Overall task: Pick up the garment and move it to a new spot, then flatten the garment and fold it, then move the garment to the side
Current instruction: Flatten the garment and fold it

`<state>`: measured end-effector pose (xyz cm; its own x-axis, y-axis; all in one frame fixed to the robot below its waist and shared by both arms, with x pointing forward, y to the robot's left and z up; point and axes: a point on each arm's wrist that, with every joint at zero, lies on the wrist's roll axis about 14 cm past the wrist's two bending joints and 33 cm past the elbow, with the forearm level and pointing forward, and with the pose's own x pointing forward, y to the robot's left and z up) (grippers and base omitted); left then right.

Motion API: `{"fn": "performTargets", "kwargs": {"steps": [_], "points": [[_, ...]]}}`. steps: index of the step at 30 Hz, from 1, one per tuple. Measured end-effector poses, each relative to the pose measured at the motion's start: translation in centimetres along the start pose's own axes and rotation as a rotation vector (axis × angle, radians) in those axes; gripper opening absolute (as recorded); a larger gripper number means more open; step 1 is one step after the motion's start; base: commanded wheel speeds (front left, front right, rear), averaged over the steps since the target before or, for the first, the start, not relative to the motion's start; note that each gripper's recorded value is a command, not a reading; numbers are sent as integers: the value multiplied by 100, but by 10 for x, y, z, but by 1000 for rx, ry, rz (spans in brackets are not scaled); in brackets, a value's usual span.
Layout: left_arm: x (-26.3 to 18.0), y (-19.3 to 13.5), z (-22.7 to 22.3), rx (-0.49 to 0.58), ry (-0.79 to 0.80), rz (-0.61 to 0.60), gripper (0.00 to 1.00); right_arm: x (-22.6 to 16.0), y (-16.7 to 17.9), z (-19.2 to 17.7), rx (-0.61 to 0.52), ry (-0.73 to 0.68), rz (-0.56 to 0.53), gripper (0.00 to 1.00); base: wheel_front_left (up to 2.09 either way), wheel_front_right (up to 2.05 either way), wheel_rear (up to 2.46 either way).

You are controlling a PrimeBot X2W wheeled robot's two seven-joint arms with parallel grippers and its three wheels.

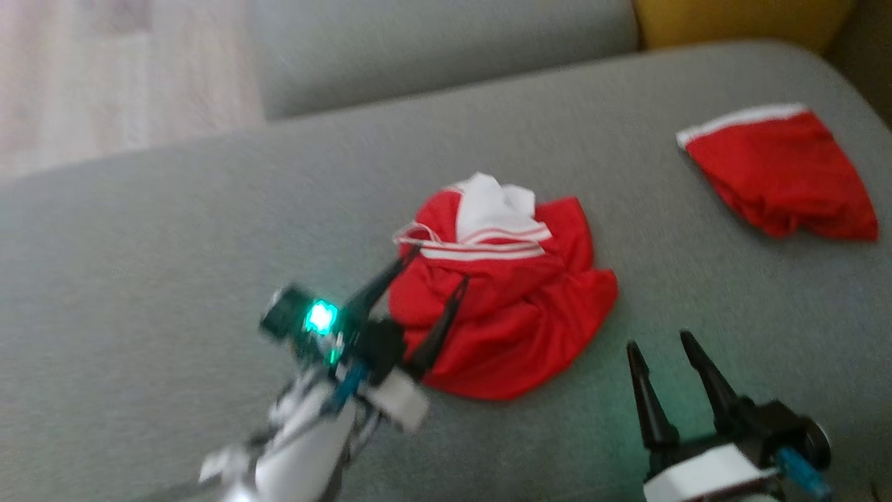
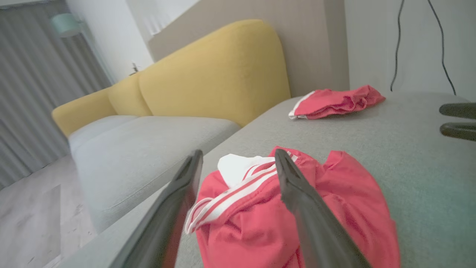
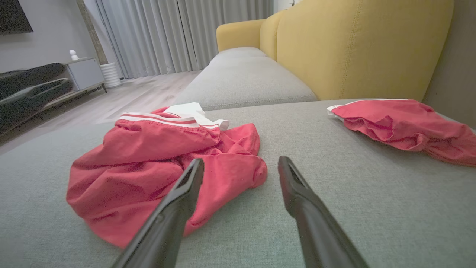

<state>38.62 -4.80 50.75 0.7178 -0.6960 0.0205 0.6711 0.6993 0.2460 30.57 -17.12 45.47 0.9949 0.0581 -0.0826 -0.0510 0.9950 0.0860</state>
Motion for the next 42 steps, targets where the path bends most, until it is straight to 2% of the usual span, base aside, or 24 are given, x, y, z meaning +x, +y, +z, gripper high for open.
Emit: {"fn": "performTargets", "kwargs": {"steps": [6,12,15,20,21,22,23,24,28,31,35,37,40,42], "points": [[63,-13,-10,72,35,-174,100,17,-16,3,-18,7,-44,100,0,0,0],[84,-65,-46,92,174,-389,100,7,-40,-6,-27,46,-130,100,0,0,0],[84,-82,-63,92,237,-449,100,0,-49,-9,-29,63,-166,100,0,0,0],[94,-88,-69,114,263,-464,100,-7,-56,-11,-30,75,-199,100,0,0,0],[95,-88,-69,120,262,-466,90,-7,-56,-11,-29,75,-200,100,0,0,0],[94,-90,-69,121,259,-471,49,-8,-56,-11,-28,74,-200,100,0,0,0],[94,-92,-68,119,255,-476,29,-8,-55,-11,-27,72,-199,100,0,0,0],[93,-92,-67,118,249,-476,0,-8,-55,-10,-27,69,-199,100,0,0,0],[93,-97,-48,88,183,-481,0,-9,-54,-8,-23,58,-195,100,0,0,0],[98,-99,-15,64,77,-467,0,-10,-52,-4,-20,42,-189,100,0,0,0],[115,-87,68,41,-148,-417,0,-10,-45,3,-16,10,-168,100,0,0,0],[123,-73,125,87,-287,-374,0,-12,-40,4,-10,0,-153,100,0,0,0],[121,-41,234,103,-544,-259,0,-18,-32,2,6,-4,-133,100,0,0,0],[105,-14,303,45,-708,-177,0,-19,-28,2,12,-10,-120,100,0,0,0]]}}
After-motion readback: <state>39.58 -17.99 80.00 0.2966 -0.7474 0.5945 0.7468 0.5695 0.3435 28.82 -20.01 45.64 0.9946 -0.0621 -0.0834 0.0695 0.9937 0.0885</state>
